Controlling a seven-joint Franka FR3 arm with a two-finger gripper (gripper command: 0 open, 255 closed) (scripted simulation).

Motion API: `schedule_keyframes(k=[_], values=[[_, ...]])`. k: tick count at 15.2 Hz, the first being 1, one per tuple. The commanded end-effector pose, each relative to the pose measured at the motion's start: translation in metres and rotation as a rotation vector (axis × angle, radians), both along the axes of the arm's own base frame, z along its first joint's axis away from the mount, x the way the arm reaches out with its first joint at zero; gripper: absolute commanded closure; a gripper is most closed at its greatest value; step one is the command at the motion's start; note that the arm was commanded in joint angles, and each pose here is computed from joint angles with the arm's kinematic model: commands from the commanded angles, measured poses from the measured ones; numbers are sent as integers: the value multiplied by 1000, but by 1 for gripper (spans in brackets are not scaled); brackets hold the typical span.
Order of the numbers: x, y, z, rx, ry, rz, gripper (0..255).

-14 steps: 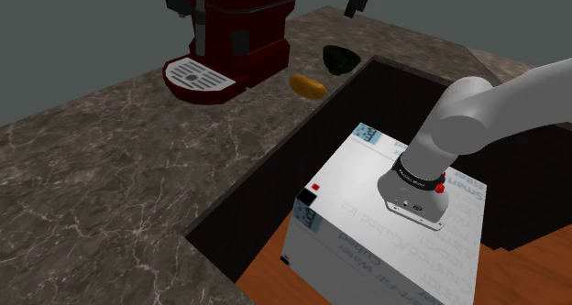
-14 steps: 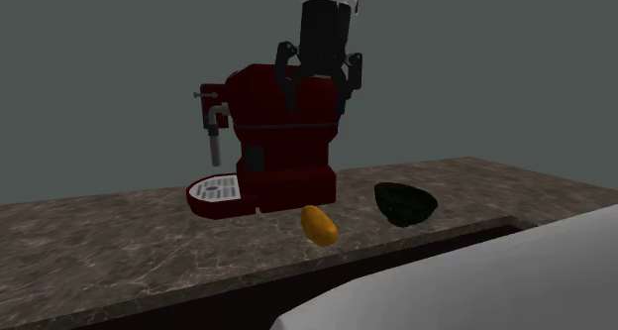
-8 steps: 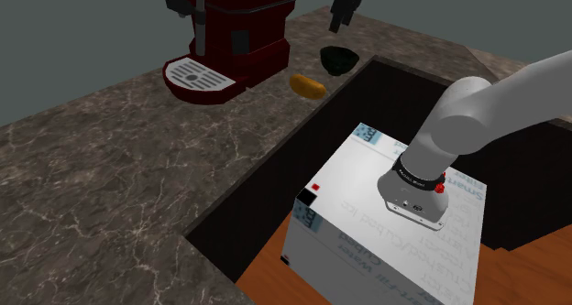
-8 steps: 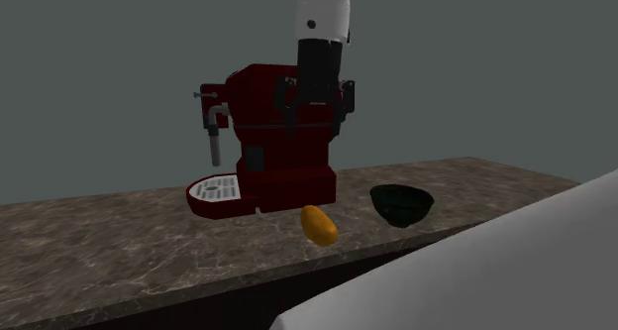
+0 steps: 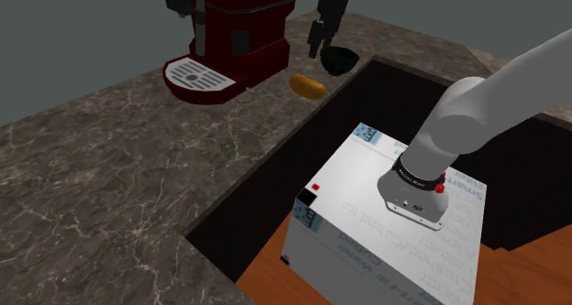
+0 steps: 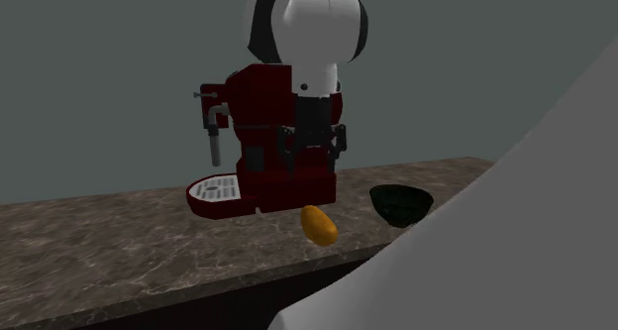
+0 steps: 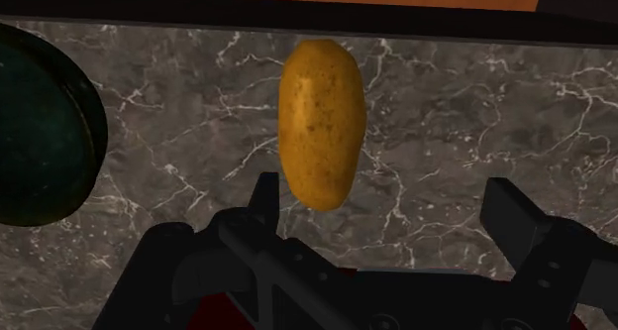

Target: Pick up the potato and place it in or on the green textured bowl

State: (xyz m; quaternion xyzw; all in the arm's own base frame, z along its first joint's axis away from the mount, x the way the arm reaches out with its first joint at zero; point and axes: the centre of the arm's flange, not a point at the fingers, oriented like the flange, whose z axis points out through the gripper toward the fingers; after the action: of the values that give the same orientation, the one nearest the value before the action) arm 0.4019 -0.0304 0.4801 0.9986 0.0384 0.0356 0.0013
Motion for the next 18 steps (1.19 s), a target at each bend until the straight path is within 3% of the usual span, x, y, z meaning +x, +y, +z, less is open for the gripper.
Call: schedule_keyframes(k=[1,8,18], values=[[12,-2,-24,-10,4,-10,0],[59,-13,-104,-46,23,-44,0],[64,-16,-149,-49,24,-46,0]])
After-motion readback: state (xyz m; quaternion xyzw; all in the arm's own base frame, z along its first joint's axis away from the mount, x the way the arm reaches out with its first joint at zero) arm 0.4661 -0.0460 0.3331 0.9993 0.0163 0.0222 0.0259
